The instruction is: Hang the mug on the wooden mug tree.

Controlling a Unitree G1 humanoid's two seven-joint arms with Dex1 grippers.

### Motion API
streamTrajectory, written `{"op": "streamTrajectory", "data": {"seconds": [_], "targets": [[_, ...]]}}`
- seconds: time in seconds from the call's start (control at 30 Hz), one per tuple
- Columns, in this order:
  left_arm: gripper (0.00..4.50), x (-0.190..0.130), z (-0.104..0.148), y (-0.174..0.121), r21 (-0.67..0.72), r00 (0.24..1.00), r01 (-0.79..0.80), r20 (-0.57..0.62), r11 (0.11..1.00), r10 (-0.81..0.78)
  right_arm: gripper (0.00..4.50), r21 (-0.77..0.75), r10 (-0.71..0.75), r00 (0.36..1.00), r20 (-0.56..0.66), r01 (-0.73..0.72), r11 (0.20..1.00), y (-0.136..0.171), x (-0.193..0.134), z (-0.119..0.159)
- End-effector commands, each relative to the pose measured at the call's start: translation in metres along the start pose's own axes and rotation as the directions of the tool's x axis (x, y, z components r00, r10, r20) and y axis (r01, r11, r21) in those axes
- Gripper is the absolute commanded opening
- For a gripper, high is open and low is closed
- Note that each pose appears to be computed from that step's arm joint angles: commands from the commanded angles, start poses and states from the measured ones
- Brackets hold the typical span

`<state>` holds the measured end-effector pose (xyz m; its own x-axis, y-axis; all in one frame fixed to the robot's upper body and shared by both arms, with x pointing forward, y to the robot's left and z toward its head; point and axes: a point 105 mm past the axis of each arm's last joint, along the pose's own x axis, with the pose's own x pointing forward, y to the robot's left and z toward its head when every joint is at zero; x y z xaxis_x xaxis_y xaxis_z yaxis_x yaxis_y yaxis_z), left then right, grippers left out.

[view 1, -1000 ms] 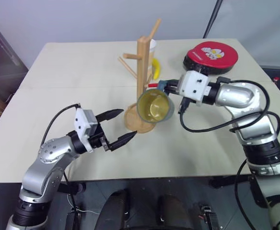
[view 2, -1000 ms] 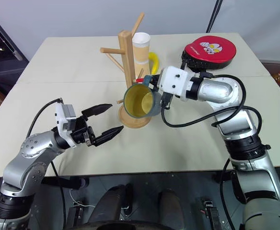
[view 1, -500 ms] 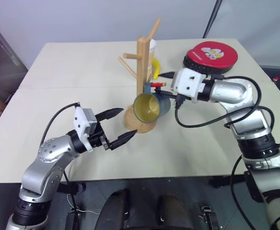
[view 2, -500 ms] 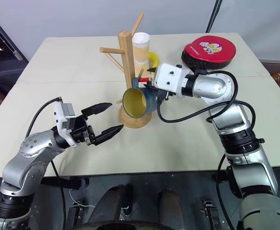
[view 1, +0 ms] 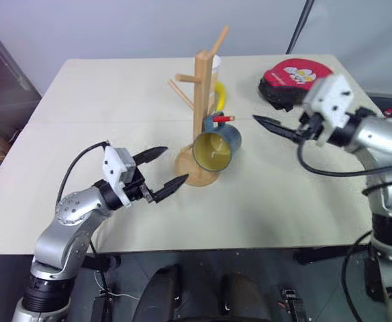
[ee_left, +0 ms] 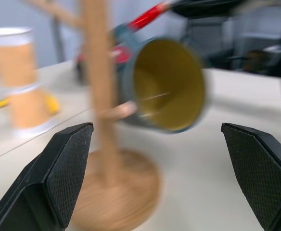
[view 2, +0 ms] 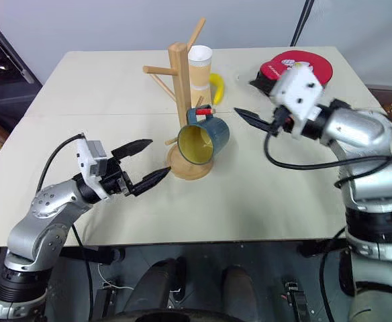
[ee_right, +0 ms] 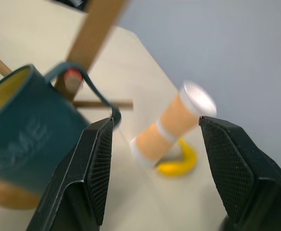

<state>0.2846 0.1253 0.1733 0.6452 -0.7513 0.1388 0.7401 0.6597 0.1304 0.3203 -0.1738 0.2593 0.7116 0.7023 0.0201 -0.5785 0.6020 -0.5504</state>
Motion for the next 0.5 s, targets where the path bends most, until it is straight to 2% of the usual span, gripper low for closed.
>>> {"op": "streamTrajectory", "data": {"seconds": [0.03, 0.13, 0.23, 0.4, 0.5], "targets": [[4.50, -0.009, 0.000, 0.022, 0.032, 0.987, -0.158, 0.023, 0.987, 0.157, 2.93, 0.150, -0.092, 0.995, 0.033, 0.086, 0.985, 0.002, -0.012, -0.019], [4.50, -0.020, -0.014, 0.047, 0.022, 0.941, -0.338, 0.009, 0.941, 0.338, 2.93, 0.248, -0.218, 0.976, -0.021, 0.216, 0.944, 0.011, -0.018, -0.065], [4.50, -0.030, -0.027, 0.060, 0.041, 0.896, -0.443, -0.019, 0.895, 0.445, 2.93, 0.309, -0.292, 0.955, -0.046, 0.291, 0.905, 0.023, -0.020, -0.093], [4.50, -0.044, -0.045, 0.065, 0.049, 0.853, -0.516, -0.062, 0.855, 0.518, 2.93, 0.361, -0.353, 0.934, -0.062, 0.350, 0.864, 0.034, -0.021, -0.117], [4.50, -0.048, -0.050, 0.064, 0.046, 0.848, -0.524, -0.067, 0.850, 0.526, 2.93, 0.370, -0.354, 0.934, -0.055, 0.348, 0.861, 0.036, -0.021, -0.120]]}}
